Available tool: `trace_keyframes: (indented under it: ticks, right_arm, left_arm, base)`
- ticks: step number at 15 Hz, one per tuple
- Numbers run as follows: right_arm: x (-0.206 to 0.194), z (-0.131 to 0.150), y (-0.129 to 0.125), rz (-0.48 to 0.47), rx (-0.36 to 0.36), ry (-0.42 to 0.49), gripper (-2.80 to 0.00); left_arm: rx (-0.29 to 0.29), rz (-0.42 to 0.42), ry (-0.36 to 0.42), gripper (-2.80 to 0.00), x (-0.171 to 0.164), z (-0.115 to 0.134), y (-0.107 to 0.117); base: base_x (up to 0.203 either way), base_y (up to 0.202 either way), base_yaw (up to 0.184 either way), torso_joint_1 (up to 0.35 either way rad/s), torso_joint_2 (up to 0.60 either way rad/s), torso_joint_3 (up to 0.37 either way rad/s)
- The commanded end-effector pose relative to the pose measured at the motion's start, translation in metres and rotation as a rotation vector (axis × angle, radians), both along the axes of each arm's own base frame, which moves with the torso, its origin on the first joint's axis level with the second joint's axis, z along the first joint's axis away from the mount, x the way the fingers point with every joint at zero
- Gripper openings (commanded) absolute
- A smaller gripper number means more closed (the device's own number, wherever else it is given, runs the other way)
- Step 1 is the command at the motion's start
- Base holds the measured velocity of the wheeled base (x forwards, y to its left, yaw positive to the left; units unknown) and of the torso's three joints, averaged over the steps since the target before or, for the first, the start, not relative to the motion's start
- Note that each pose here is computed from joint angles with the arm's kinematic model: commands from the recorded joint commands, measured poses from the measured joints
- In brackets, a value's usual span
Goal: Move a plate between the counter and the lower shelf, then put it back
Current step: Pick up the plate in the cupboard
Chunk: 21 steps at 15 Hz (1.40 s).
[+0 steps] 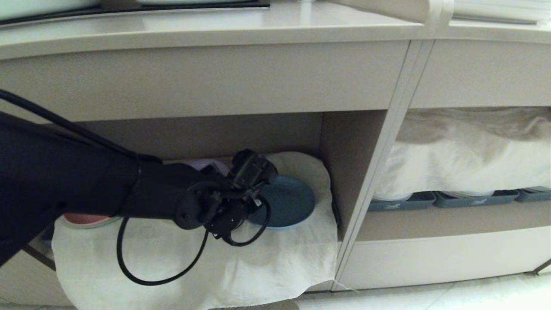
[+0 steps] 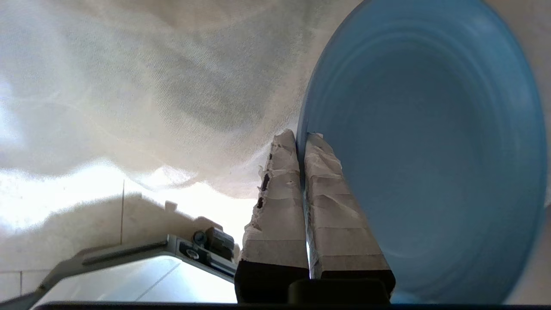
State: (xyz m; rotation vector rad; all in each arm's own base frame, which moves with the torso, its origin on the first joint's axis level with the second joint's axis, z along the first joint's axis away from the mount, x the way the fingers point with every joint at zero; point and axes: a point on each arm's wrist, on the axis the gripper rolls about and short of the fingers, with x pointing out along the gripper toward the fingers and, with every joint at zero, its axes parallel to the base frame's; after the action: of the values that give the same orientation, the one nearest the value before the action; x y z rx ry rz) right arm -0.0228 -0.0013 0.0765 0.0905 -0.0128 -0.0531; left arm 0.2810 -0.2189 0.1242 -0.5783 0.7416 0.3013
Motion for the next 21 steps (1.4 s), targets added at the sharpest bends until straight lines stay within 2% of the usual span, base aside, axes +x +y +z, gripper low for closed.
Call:
trace_keyframes:
  ticks: [1,9,21]
  right_arm:
    - [0.000,0.000,0.000,0.000,0.000,0.000,-2.80]
    - [0.000,0.000,0.000,0.000,0.000,0.000,-2.80]
    - [0.000,0.000,0.000,0.000,0.000,0.000,-2.80]
  left_arm:
    - [-0.009,0.006,-0.004,-2.80,-0.005,0.004,0.003]
    - [0.012,-0.008,0.021,-2.80,-0.035,0.007,0.022]
    - [0.022,0.009,0.031,-2.80,-0.079,0.015,0.066]
  base:
    - [0.000,0.000,0.000,0.000,0.00,0.000]
    - [0.000,0.000,0.000,0.000,0.00,0.000]
    - [0.000,0.000,0.000,0.000,0.00,0.000]
